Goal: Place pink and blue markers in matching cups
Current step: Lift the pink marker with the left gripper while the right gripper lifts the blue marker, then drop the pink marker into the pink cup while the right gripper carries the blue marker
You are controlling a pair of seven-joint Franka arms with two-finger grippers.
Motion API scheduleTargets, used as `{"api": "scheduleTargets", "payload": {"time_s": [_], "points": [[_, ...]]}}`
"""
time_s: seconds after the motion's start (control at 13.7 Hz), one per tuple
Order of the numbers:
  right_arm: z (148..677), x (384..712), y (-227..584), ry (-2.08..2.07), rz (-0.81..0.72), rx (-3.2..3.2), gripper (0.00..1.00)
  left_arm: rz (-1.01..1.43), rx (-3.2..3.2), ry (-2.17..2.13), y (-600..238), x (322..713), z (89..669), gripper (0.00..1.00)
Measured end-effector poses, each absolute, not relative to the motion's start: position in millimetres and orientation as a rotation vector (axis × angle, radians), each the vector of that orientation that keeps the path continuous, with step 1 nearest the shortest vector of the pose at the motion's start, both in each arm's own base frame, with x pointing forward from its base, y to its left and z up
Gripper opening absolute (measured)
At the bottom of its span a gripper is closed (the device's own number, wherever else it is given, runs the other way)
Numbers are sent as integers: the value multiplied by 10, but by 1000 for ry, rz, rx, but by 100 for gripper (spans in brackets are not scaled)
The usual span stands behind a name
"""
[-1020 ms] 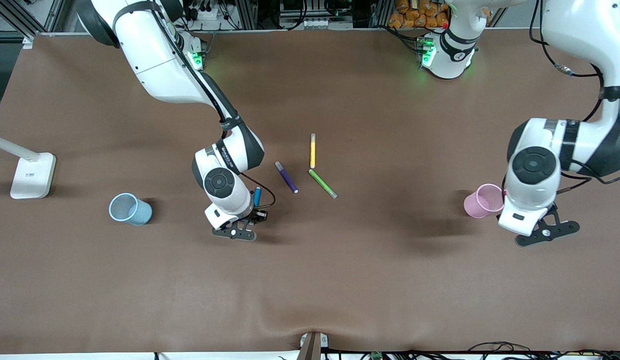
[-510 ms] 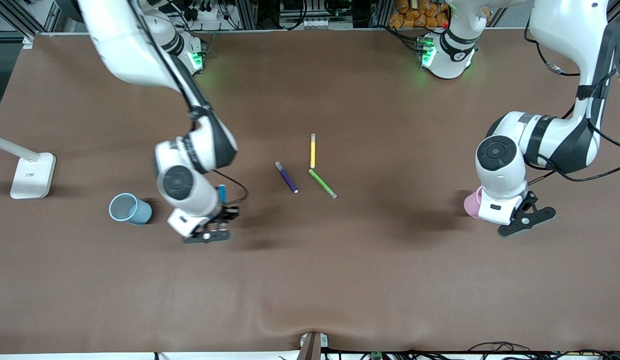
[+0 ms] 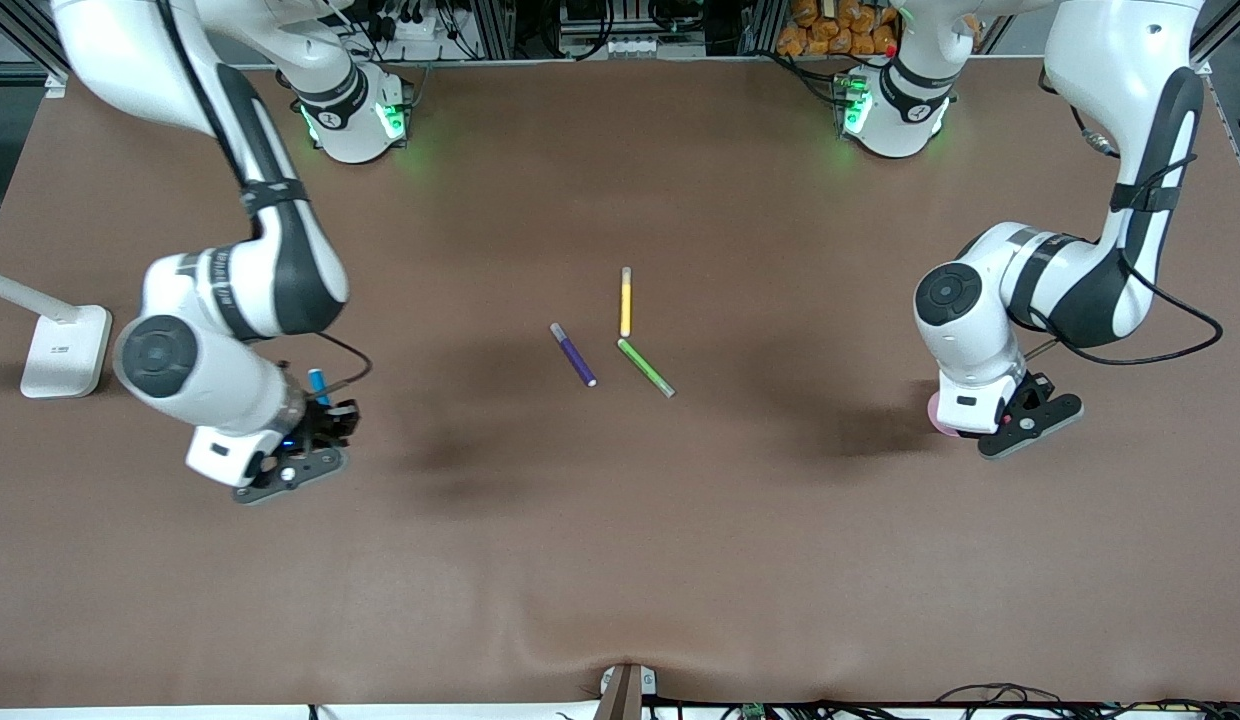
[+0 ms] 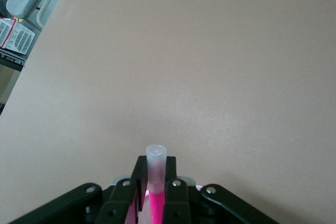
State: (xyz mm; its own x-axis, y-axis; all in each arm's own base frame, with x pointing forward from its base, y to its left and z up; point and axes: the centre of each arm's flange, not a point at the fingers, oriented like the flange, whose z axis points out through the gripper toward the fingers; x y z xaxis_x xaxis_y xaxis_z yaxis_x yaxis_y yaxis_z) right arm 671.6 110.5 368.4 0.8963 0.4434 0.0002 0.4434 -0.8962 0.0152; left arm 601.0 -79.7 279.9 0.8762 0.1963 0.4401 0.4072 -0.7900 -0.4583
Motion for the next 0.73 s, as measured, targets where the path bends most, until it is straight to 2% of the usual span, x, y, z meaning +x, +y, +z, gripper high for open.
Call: {"api": "scheduleTargets", "payload": {"time_s": [0.36, 0.51, 0.73], "points": [[3772, 6746, 869, 953, 35, 3008, 17, -510, -2485, -453, -807, 6004, 2792, 18], [3776, 6767, 709, 1034, 55, 3019, 17, -511, -2486, -449, -826, 6001, 2793, 33], [3824, 6787, 485, 1143, 96, 3010, 17, -514, -2487, -442, -854, 5998, 2793, 66]]}}
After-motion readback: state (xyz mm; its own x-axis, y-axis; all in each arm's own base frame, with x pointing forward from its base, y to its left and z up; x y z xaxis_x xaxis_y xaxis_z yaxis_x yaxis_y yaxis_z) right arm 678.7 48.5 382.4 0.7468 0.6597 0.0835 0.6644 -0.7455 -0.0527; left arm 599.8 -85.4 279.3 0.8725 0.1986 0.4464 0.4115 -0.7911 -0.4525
